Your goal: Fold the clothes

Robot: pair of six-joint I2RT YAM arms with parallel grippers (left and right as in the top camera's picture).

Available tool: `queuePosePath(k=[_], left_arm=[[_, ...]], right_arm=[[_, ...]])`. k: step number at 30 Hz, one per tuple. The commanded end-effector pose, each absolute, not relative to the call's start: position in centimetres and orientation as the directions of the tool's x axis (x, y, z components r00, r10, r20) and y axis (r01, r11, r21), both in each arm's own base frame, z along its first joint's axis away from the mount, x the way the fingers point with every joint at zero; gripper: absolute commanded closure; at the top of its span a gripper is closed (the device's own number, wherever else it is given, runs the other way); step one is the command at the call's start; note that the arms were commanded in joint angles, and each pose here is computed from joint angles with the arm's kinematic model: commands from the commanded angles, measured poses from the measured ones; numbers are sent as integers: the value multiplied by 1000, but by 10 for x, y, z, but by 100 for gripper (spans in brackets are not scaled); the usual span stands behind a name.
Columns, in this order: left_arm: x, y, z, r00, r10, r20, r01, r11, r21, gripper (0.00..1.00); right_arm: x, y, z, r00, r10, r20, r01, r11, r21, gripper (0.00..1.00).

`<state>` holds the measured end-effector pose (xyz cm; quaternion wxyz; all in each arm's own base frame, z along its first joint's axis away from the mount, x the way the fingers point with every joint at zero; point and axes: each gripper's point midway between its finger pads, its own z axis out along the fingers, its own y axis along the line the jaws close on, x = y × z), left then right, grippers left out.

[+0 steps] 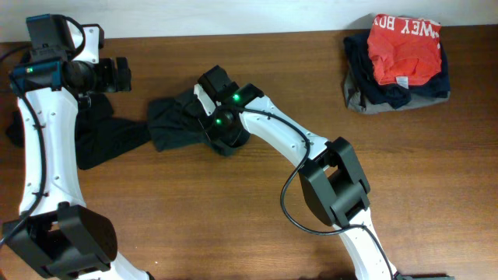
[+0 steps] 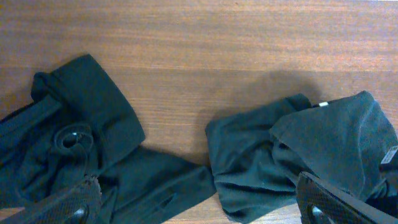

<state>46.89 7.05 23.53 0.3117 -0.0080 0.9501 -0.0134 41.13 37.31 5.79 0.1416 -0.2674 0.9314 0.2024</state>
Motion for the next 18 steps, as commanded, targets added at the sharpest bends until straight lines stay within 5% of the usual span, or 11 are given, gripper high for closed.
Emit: queuePosePath(k=[1,11,18], left_arm=[[468,73,235,-809,-31,-587,-15,999,-33,1],[449,51,201,-870,-44,-491,29,990,-140,1],[419,41,136,-936,-52,-349,14,983,-183,1]], right_arm=[[420,371,69,-831,-409,-377,-532,784,321,96],[437,338,145,-847,-353,-398,-494,798,345,96],[448,299,151,-884,-309,-351,-432,828,358,96]])
